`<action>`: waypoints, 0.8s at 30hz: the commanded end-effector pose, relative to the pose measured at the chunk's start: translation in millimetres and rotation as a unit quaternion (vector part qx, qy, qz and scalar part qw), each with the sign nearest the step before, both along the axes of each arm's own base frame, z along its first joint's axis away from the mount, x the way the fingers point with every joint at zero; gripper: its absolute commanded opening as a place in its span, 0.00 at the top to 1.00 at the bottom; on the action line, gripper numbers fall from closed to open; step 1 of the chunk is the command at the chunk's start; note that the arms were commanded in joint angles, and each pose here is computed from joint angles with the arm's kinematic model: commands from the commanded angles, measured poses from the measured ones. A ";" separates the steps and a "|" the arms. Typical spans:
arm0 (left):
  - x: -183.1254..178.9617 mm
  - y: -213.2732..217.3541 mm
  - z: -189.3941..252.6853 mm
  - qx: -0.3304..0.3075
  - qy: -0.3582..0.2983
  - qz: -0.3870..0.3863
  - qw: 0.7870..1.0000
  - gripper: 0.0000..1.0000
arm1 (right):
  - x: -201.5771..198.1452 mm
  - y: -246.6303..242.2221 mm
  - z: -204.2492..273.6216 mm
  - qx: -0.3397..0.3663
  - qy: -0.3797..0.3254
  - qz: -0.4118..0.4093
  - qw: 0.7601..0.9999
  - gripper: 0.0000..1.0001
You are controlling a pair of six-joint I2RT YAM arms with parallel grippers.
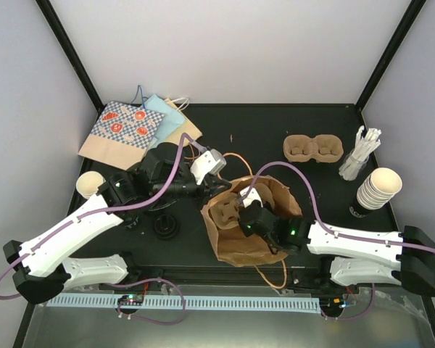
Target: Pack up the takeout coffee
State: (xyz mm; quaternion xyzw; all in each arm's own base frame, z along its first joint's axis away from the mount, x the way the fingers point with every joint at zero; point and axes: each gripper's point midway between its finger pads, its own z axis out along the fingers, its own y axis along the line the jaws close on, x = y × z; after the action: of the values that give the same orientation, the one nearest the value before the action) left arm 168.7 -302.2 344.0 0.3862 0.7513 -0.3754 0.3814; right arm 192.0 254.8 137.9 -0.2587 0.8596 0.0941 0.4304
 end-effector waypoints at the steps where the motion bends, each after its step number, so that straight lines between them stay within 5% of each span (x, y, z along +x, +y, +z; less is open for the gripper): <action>1: -24.7 -5.0 9.3 -0.017 -0.015 -0.059 0.998 0.98 | 16.0 14.1 20.0 0.037 -0.062 -0.012 0.997 0.73; 15: -33.6 -5.6 9.9 -0.035 -0.030 -0.077 0.996 0.98 | 4.1 23.2 -50.6 -0.011 0.007 0.013 1.000 0.64; 18: -33.7 -4.5 8.5 -0.034 -0.028 -0.074 0.996 0.99 | 2.7 22.3 -48.2 -0.019 0.009 0.020 1.000 0.55; 20: -35.1 -3.0 10.6 -0.037 -0.029 -0.075 0.996 0.98 | 2.1 19.9 -43.5 -0.030 0.010 0.022 0.999 0.37; 24: -39.5 0.4 10.5 -0.038 -0.032 -0.081 0.995 0.98 | -2.5 20.2 -27.9 -0.035 0.012 0.044 0.998 0.20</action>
State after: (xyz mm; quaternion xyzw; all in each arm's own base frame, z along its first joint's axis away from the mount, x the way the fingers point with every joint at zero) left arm 147.7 -300.1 330.1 0.4173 0.7353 -0.3857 0.3695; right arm 195.2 274.1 93.4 -0.2904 0.8593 0.0800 0.4135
